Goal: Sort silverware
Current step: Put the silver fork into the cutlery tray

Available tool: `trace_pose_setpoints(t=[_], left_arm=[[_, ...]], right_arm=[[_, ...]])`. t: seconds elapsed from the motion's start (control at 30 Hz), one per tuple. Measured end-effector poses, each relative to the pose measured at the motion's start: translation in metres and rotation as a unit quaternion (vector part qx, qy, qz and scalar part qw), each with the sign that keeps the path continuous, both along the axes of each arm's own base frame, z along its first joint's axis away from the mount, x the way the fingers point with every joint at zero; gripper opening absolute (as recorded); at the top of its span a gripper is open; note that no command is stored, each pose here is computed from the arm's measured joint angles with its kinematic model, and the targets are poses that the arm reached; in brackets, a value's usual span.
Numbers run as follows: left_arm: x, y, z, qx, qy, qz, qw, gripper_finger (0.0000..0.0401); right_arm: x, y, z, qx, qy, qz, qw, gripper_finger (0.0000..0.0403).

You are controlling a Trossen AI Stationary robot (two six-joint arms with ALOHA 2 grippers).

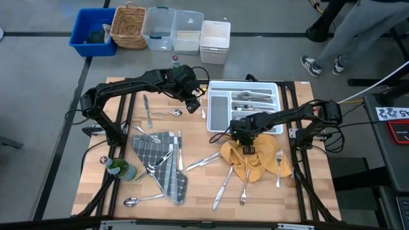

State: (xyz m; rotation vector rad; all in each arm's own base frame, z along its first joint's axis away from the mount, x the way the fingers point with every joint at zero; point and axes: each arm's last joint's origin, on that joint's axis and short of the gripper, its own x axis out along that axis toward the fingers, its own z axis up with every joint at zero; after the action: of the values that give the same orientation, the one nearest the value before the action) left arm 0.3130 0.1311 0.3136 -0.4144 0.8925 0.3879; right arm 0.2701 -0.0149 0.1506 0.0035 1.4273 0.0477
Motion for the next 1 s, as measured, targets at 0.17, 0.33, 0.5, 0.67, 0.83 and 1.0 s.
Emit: trace_pose_setpoints(t=[0.17,0.33,0.5,0.67,0.83,1.0], left_arm=[[0.000,0.000,0.000,0.000,0.000,0.000,1.000,0.0067],[0.000,0.000,0.000,0.000,-0.001,0.000,1.000,0.0067],[0.000,0.000,0.000,0.000,-0.001,0.000,1.000,0.0067],[0.000,0.000,0.000,0.000,-0.001,0.000,1.000,0.0067],[0.000,0.000,0.000,0.000,-0.001,0.000,1.000,0.0067],[0.001,-0.003,0.000,-0.014,-0.005,0.000,1.000,0.0067]], right_arm=[[-0.001,0.001,0.004,0.024,0.018,0.002,1.000,0.0052],[0.003,0.001,0.019,0.029,0.034,0.002,0.999,0.0019],[0.009,0.001,0.034,0.029,0.034,0.002,0.999,0.0012],[0.013,0.001,0.046,0.029,0.035,0.002,0.999,0.0018],[0.016,0.001,0.052,0.029,0.028,0.002,0.999,0.0007],[0.016,0.001,0.053,0.032,0.028,-0.013,0.999,0.0011]])
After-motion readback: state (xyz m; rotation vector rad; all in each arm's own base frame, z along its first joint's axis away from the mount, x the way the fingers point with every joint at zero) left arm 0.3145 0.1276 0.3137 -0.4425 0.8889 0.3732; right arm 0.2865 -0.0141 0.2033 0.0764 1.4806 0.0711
